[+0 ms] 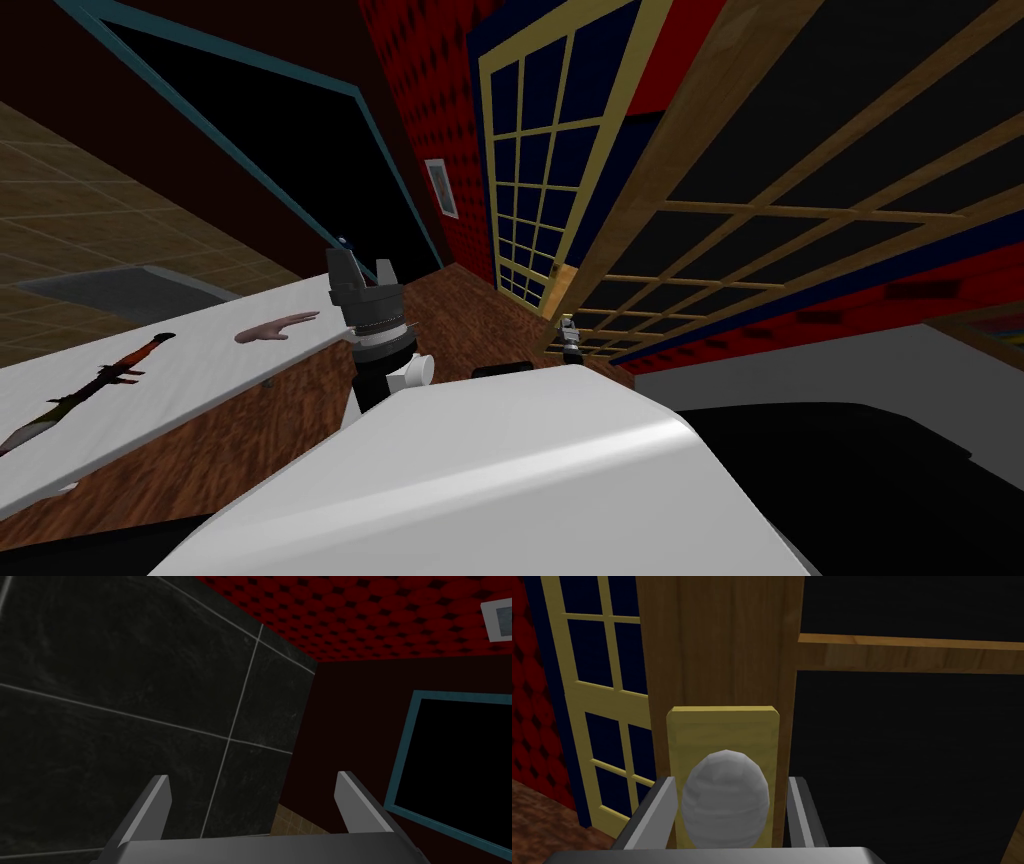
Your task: Pull the door open
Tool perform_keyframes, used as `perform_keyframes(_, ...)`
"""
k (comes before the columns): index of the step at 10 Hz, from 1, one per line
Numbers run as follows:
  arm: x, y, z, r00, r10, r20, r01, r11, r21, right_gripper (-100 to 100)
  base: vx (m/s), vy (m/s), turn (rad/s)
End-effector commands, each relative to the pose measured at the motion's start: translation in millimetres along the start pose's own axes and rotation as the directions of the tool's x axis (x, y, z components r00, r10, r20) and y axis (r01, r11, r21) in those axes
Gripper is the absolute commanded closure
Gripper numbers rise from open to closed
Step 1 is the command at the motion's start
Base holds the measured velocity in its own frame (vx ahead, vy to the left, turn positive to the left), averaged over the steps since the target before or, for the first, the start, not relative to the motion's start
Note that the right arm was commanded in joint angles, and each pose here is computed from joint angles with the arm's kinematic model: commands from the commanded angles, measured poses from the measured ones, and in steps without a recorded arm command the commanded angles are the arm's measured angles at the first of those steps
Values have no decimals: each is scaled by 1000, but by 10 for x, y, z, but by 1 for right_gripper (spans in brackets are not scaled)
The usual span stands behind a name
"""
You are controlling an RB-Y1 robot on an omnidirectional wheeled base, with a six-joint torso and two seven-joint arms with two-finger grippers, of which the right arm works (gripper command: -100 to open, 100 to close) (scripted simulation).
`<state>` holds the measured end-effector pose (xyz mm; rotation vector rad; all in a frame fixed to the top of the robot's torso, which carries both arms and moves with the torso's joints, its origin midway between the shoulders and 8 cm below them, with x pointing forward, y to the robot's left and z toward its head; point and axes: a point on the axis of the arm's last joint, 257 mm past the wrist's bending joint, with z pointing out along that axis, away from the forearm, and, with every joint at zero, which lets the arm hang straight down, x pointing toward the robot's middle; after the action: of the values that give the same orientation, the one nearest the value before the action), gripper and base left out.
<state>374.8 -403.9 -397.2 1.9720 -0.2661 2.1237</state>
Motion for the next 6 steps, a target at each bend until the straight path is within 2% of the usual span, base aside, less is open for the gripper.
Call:
perform_keyframes(1, -1, -4, 1, 1000, 0, 1, 0, 1000, 0, 100, 0, 8, 7)
perform_keyframes(5, -1, -4, 1, 1000, 0, 1, 0, 1000, 0, 100, 0, 2, -2)
perform_keyframes(6, -1, -14, 33, 1000, 5, 9, -5, 999, 34, 100, -163, -25, 108)
